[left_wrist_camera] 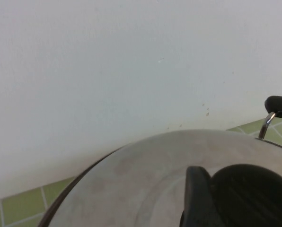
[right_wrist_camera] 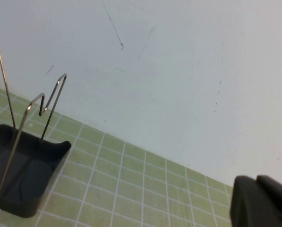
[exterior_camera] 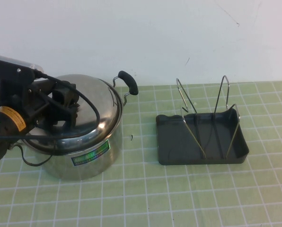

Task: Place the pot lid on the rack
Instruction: Open the pot, then hand over the pot lid

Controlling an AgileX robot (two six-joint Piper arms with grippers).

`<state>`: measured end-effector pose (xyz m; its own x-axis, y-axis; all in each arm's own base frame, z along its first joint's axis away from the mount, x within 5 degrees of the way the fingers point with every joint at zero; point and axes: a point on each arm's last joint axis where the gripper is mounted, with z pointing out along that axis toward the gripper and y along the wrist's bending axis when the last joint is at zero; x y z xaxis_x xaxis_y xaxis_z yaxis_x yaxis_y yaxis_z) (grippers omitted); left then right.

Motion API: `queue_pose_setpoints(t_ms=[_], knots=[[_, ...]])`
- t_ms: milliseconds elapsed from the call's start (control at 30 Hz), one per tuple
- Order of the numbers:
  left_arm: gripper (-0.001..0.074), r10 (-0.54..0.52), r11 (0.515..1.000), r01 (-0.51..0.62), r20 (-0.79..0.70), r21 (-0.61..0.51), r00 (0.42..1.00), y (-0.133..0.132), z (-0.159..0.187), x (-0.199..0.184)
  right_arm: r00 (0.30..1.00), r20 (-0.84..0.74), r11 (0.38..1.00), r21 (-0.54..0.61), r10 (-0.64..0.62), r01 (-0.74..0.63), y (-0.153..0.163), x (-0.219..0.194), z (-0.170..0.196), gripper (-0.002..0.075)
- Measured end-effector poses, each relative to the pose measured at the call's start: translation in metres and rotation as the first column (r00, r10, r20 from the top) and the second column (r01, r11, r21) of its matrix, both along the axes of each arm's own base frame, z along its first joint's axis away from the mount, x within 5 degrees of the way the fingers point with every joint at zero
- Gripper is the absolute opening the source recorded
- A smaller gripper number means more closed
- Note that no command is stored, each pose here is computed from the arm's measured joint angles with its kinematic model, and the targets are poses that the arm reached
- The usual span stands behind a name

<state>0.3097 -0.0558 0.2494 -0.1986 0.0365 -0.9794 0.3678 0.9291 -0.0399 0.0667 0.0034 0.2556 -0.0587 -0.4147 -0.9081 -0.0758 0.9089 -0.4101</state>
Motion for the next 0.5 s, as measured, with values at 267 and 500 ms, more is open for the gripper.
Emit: queue_pose_setpoints(t_ms=[267,500], knots=[[0.0335,-0.03,0.999,0.033,0.075,-0.038,0.997,-0.003,0.009,-0.001,1.0,-0.003,1.0,0.021,0.001,-0.001,0.0,0.0,0.0,-0.0001],[0.0335,-0.062,0.987,0.102,0.292,-0.122,0.954,-0.005,0.058,-0.023,0.996,0.088,0.995,0.1,-0.003,-0.006,0.0,-0.002,0.021,-0.0001]])
